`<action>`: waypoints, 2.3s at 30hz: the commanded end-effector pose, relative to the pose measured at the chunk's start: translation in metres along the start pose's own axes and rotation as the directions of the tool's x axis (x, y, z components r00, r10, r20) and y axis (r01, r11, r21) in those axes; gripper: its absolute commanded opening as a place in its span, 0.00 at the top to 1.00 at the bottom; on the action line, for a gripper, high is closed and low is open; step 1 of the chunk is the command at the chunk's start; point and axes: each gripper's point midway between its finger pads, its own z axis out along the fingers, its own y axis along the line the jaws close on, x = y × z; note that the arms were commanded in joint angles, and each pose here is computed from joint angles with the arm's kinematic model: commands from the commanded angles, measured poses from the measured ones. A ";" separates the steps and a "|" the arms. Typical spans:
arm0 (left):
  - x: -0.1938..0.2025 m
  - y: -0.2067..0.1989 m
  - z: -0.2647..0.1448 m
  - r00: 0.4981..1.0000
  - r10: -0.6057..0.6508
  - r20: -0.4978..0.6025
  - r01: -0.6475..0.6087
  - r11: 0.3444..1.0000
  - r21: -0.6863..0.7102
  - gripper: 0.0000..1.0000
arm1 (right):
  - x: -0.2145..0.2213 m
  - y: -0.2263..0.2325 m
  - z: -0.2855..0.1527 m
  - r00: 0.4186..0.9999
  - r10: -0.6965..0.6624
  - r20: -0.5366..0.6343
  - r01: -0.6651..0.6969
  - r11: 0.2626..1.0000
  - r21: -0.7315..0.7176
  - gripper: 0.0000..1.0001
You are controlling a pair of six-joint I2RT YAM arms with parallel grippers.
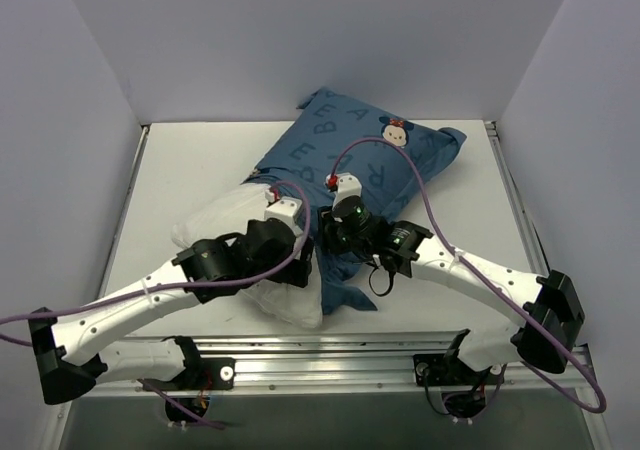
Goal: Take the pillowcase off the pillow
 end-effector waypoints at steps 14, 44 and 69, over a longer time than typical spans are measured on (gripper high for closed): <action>0.016 0.016 0.052 0.996 0.084 0.015 -0.075 0.943 -0.326 0.06 | -0.013 -0.007 -0.002 0.997 0.049 0.053 -0.047 0.999 -0.025 0.65; -0.040 0.058 -0.104 0.988 0.028 0.155 0.005 0.978 -0.209 0.98 | -0.118 -0.254 -0.020 0.832 0.398 0.388 -0.530 0.778 0.338 1.00; -0.137 -0.060 -0.014 0.971 0.048 0.234 -0.036 0.998 -0.053 0.98 | 0.022 -0.103 -0.059 0.907 0.420 0.042 -0.414 0.904 -0.102 0.20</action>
